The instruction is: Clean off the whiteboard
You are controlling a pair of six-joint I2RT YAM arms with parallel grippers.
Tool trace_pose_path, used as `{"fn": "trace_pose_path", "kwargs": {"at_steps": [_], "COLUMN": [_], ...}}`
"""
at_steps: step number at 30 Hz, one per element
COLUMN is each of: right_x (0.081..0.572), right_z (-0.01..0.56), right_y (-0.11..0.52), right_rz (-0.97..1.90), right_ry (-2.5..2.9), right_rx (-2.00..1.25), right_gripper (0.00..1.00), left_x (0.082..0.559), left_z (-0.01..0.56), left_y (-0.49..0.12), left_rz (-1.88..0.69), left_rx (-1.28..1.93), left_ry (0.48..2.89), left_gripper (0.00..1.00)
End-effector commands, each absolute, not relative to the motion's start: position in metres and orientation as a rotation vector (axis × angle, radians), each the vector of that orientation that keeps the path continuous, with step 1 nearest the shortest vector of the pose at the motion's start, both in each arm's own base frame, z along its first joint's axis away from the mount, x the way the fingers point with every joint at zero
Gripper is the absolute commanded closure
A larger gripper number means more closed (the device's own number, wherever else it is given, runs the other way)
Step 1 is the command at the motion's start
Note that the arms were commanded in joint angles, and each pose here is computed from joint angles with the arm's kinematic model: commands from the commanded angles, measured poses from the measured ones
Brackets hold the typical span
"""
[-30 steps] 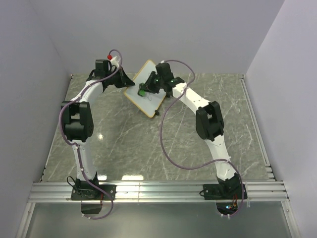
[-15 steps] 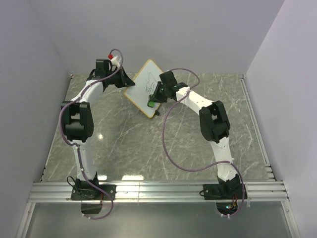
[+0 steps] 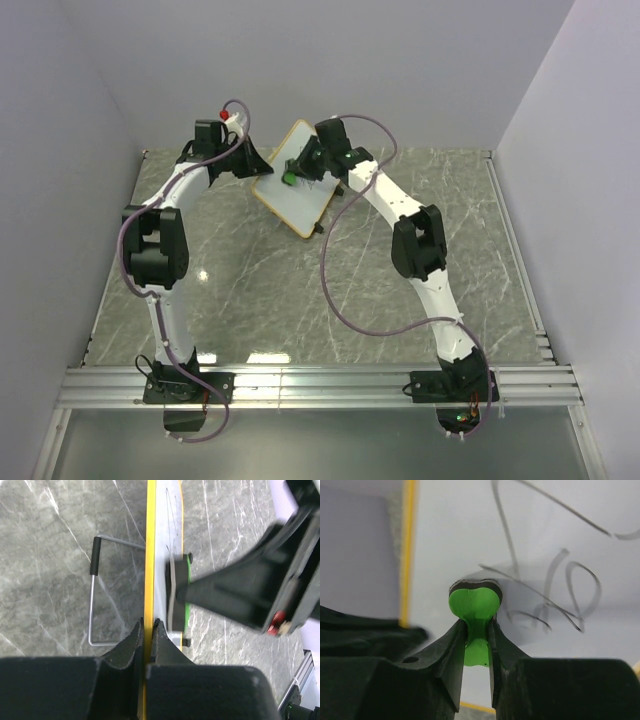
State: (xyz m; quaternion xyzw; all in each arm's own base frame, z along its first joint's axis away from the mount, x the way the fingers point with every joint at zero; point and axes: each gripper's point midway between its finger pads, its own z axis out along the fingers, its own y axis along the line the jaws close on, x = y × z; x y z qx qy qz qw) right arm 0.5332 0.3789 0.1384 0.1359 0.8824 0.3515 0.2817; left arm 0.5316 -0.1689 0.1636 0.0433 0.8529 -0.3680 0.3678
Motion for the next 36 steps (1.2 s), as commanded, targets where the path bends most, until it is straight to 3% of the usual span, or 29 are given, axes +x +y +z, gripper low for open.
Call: {"fn": "trace_pose_path", "kwargs": {"at_steps": [1, 7, 15, 20, 25, 32, 36], "right_x": [0.557, 0.569, 0.500, 0.482, 0.508, 0.565, 0.579], "right_z": [0.148, 0.119, 0.050, 0.023, 0.049, 0.141, 0.164], "right_y": [0.402, 0.384, 0.321, 0.298, 0.317, 0.369, 0.385], "right_rz": [1.070, 1.028, 0.746, 0.625, 0.709, 1.051, 1.184], "right_ry": [2.259, 2.289, 2.531, 2.621, 2.554, 2.285, 2.184], "right_rx": [0.439, 0.524, 0.446, 0.438, 0.442, 0.431, 0.450], "right_gripper": [1.00, 1.00, 1.00, 1.00, 1.00, 1.00, 1.00], "left_x": [0.491, 0.482, 0.486, 0.485, 0.477, 0.458, 0.443], "left_z": [0.132, 0.136, 0.142, 0.139, 0.139, 0.134, 0.132], "left_y": [-0.184, -0.181, -0.182, -0.184, -0.196, -0.215, -0.228], "left_rz": [-0.900, -0.886, -0.886, -0.897, -0.902, -0.925, -0.938], "left_rx": [0.144, 0.142, 0.151, 0.156, 0.205, 0.277, 0.329], "left_ry": [2.361, 2.357, 2.344, 2.346, 2.354, 2.372, 2.382], "left_gripper": [1.00, 1.00, 1.00, 1.00, 1.00, 1.00, 1.00]}}
